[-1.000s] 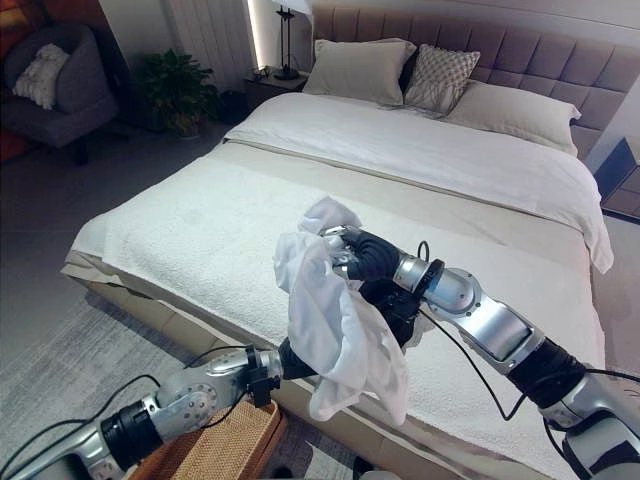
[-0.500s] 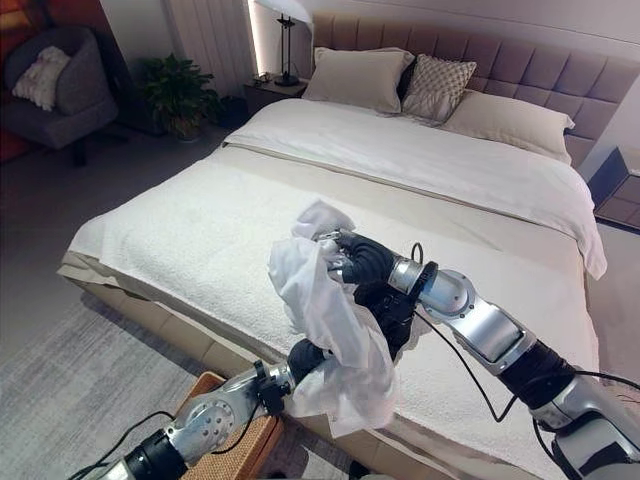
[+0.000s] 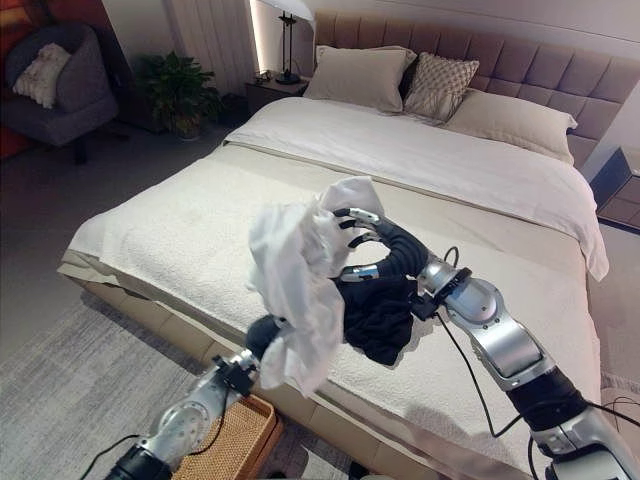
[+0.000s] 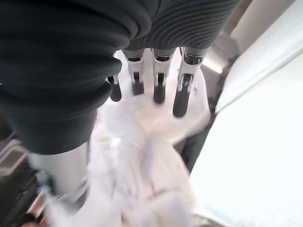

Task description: Pick up clothes into the bucket

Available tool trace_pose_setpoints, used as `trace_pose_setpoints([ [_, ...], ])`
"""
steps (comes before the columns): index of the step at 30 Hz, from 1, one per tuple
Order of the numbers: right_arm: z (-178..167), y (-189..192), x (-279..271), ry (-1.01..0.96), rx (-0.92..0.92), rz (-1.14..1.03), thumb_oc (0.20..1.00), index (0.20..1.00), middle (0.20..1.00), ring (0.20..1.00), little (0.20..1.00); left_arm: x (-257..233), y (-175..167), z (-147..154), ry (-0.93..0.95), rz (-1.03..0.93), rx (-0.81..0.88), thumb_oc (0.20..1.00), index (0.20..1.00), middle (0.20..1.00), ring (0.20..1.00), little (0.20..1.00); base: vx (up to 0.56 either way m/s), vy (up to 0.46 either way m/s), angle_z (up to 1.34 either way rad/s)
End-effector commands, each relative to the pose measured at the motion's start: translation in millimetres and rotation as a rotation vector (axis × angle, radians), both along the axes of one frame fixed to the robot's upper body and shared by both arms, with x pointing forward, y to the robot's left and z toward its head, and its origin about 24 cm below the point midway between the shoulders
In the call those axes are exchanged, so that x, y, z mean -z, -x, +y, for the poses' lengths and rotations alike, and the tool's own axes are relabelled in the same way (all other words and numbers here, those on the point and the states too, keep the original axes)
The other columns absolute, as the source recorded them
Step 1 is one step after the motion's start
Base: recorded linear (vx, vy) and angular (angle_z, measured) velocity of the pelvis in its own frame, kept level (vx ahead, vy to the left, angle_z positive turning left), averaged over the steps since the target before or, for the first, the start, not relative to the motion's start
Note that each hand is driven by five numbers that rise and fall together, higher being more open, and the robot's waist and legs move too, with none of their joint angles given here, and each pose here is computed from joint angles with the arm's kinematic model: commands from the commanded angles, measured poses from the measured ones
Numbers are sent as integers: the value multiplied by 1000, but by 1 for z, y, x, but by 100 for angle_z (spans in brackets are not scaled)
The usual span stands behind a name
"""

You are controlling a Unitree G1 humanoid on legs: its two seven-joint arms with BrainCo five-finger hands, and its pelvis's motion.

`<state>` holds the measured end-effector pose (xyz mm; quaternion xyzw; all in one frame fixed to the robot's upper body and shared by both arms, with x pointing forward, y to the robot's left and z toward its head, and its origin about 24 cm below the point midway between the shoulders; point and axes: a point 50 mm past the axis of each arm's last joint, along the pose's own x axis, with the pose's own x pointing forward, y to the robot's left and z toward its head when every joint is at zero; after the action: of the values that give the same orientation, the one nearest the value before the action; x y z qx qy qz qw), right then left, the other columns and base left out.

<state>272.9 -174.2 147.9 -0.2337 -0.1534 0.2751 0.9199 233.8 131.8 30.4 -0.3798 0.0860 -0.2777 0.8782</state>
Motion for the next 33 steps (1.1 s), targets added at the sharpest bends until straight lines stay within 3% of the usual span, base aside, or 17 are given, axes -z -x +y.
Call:
trace_pose_setpoints([
  [1, -11, -3, -16, -72, 84, -130, 1000, 1000, 1000, 1000, 1000, -28, -10, 32, -125, -196, -179, 200, 200, 200, 200, 200, 0, 0, 0],
  [10, -70, 13, 38, -87, 463, 15, 1000, 1000, 1000, 1000, 1000, -39, 11, 128, -830, -301, -704, 200, 200, 200, 200, 200, 16, 0, 1],
  [15, -87, 21, 68, -84, 576, 124, 1000, 1000, 1000, 1000, 1000, -32, 22, 151, -974, -244, -845, 200, 200, 200, 200, 200, -9, 6, 7],
  [16, -95, 25, 81, -65, 634, 167, 1000, 1000, 1000, 1000, 1000, -28, 26, 162, -1080, -216, -880, 200, 200, 200, 200, 200, -20, 6, 6],
  [23, -118, 41, 133, -25, 833, 347, 1000, 1000, 1000, 1000, 1000, -2, 35, 192, -1335, -54, -882, 200, 200, 200, 200, 200, -78, 17, 1],
  [30, -128, 50, 169, 13, 989, 465, 1000, 1000, 1000, 1000, 1000, 30, 29, 201, -1371, 137, -878, 200, 200, 200, 200, 200, -184, 33, 1],
  [33, -131, 60, 188, 42, 1070, 521, 1000, 1000, 1000, 1000, 1000, 48, 24, 201, -1473, 223, -862, 200, 200, 200, 200, 200, -165, 81, -1],
])
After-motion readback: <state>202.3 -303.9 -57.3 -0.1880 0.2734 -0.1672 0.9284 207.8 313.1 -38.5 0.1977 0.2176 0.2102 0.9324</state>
